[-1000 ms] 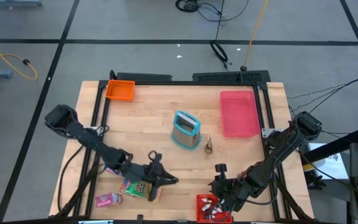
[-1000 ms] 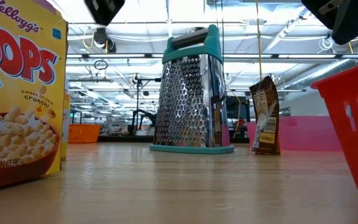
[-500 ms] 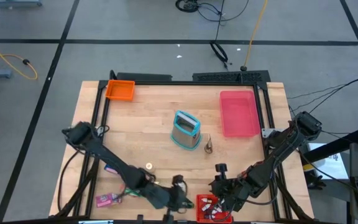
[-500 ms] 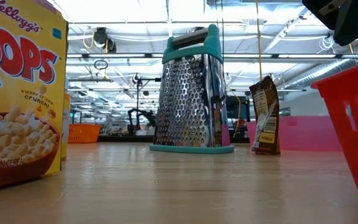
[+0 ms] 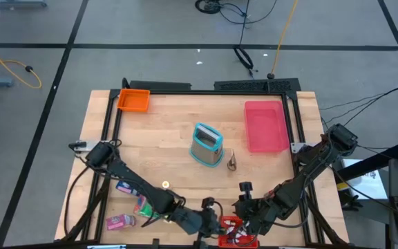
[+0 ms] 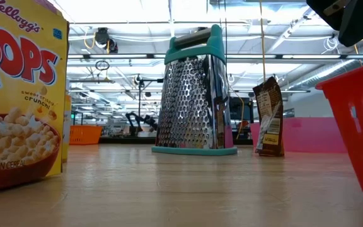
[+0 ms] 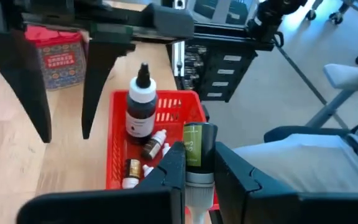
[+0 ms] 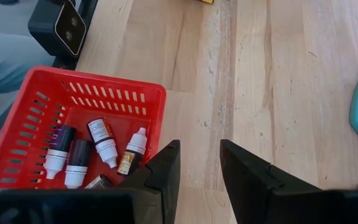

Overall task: Pick & Place Kitchen Items
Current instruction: Put the small green food coloring bottle into the red bin

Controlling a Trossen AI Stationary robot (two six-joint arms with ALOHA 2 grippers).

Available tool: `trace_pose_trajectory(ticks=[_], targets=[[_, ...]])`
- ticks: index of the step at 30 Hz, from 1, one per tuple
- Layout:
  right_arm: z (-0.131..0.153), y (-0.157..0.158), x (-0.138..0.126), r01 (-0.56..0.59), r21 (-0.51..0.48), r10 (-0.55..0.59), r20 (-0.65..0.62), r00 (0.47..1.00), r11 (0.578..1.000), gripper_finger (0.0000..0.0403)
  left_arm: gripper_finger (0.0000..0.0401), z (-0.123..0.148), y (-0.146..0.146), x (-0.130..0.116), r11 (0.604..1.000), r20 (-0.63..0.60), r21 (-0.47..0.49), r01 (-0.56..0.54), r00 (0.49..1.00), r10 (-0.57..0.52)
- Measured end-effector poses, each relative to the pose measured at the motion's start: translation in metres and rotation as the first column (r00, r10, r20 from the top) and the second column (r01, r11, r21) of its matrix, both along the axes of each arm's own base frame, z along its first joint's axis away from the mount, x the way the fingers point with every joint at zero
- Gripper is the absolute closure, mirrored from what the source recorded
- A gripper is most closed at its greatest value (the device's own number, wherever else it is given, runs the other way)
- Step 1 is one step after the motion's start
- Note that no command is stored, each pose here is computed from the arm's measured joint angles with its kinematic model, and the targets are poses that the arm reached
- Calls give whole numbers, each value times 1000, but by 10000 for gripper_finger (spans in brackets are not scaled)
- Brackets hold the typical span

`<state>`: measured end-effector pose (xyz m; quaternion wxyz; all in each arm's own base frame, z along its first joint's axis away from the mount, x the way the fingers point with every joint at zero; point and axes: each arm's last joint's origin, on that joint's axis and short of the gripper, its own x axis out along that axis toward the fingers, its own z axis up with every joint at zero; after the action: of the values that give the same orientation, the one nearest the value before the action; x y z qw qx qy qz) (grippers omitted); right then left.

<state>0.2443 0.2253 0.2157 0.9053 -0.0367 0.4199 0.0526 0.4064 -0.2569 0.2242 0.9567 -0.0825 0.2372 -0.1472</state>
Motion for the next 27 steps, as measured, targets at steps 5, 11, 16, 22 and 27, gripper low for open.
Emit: trace_pose_trajectory(ticks=[5,11,16,22,27], targets=[[0,0,0,-3,-1,3,1,1000,1000,298,363,0,-3,5,1000,62,-18,18,998,-17],[0,0,0,-3,-3,3,0,1000,1000,298,355,-22,-3,13,1000,38,-24,19,999,-18],[0,0,0,-2,-2,2,-1,1000,1000,298,358,-39,2,25,998,34,-54,17,999,-15],[0,0,0,-3,-6,3,-5,1000,1000,298,352,-40,6,27,998,16,-65,4,1000,-3],[0,0,0,-3,-6,3,-4,1000,1000,298,337,-41,3,26,998,26,-55,18,1000,-17]])
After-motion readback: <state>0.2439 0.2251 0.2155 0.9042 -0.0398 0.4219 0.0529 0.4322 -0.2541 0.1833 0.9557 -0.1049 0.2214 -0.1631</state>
